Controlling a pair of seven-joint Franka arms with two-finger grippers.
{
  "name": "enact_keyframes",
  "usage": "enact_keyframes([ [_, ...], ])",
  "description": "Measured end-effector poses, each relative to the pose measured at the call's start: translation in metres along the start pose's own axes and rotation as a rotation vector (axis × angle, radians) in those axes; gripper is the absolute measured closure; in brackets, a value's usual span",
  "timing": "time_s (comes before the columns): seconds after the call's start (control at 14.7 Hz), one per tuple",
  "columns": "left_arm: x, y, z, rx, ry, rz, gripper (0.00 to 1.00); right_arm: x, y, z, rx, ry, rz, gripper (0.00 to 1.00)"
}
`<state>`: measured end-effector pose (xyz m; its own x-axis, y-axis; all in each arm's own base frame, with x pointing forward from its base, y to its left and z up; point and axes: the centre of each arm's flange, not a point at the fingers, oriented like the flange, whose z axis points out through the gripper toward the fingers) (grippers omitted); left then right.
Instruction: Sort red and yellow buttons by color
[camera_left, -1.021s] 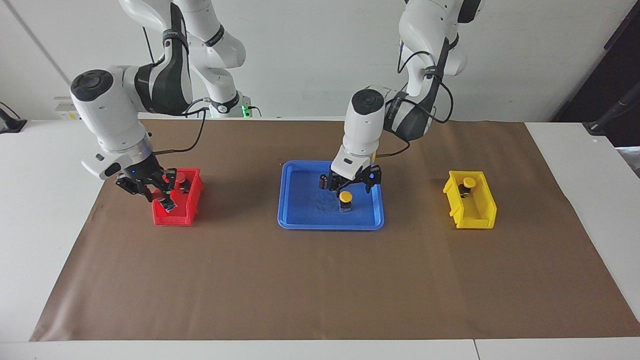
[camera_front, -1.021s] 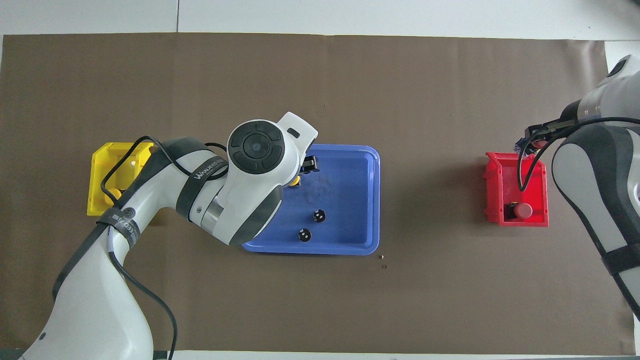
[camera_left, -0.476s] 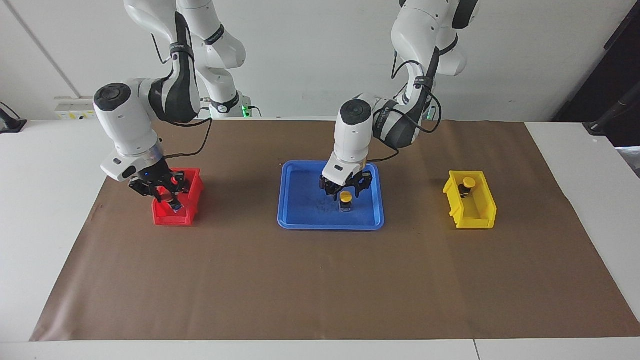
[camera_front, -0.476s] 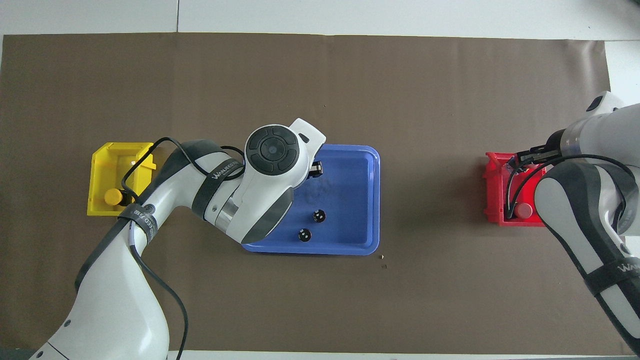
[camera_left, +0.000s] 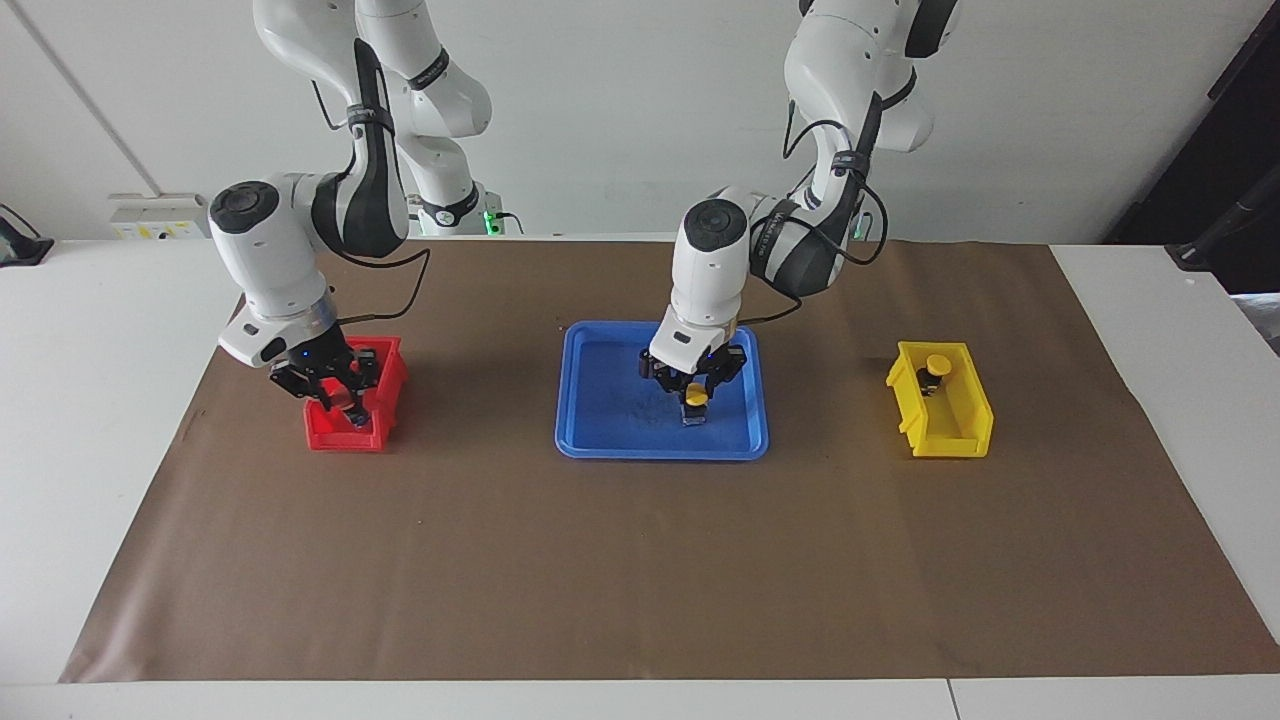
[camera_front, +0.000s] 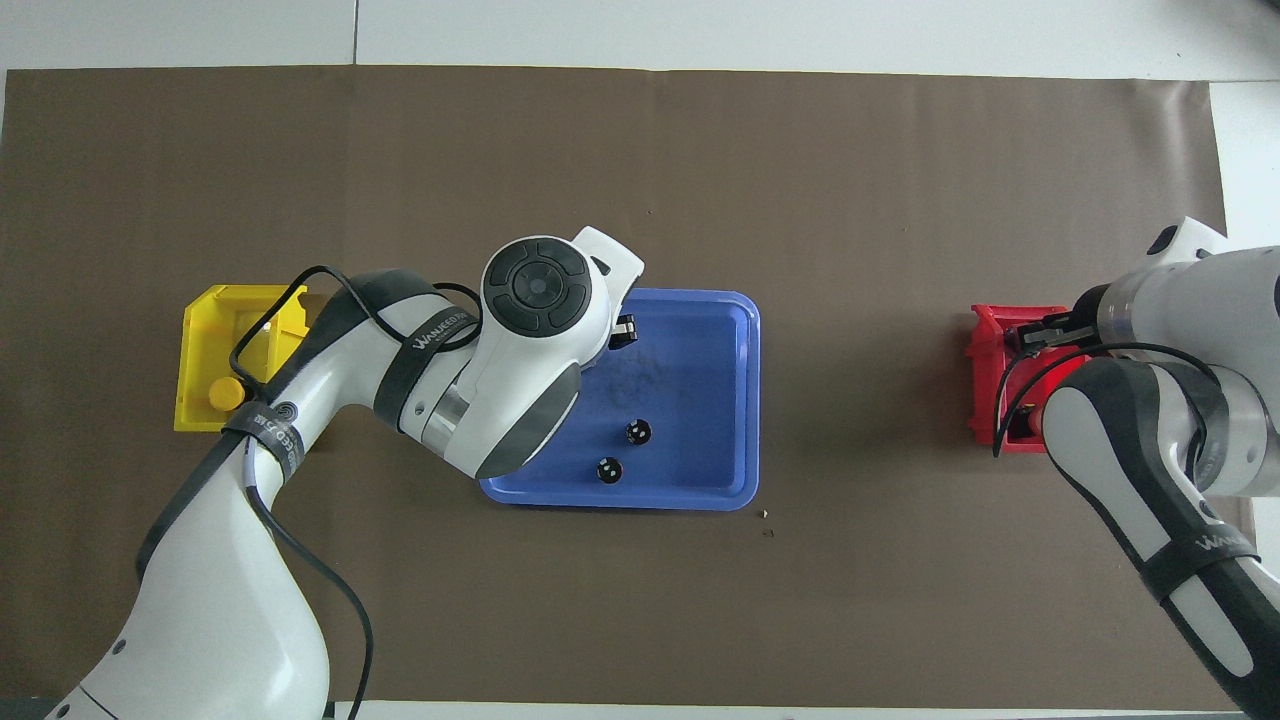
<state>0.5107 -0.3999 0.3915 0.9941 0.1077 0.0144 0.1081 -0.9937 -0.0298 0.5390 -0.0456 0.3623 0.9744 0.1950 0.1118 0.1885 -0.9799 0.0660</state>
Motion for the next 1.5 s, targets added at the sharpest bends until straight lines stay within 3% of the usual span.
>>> enact_keyframes([
  [0.2,0.029,-0.048,-0.075,0.016,-0.006,-0.026,0.59,-0.004,-0.001,0.006,0.001,-0.004,0.001,0.59],
  [0.41,0.057,-0.160,-0.146,0.029,-0.031,0.064,0.59,-0.005,0.000,0.006,0.001,-0.005,0.003,0.59],
  [0.61,0.080,-0.278,-0.178,0.023,-0.046,0.163,0.59,-0.007,0.000,0.008,0.003,-0.010,0.003,0.59],
  [0.75,0.092,-0.328,-0.166,0.017,-0.039,0.178,0.59,-0.007,0.000,0.009,0.003,-0.012,0.000,0.59],
  [0.82,0.096,-0.342,-0.152,0.015,-0.029,0.180,0.59,-0.008,0.000,0.009,0.003,-0.012,-0.006,0.55],
  [1.16,0.091,-0.358,-0.066,0.009,-0.012,0.213,0.59,0.006,0.011,-0.021,0.004,-0.034,-0.007,0.03],
  [1.5,0.087,-0.375,-0.026,0.005,0.022,0.211,0.59,0.039,0.022,-0.151,0.015,-0.104,0.003,0.00],
])
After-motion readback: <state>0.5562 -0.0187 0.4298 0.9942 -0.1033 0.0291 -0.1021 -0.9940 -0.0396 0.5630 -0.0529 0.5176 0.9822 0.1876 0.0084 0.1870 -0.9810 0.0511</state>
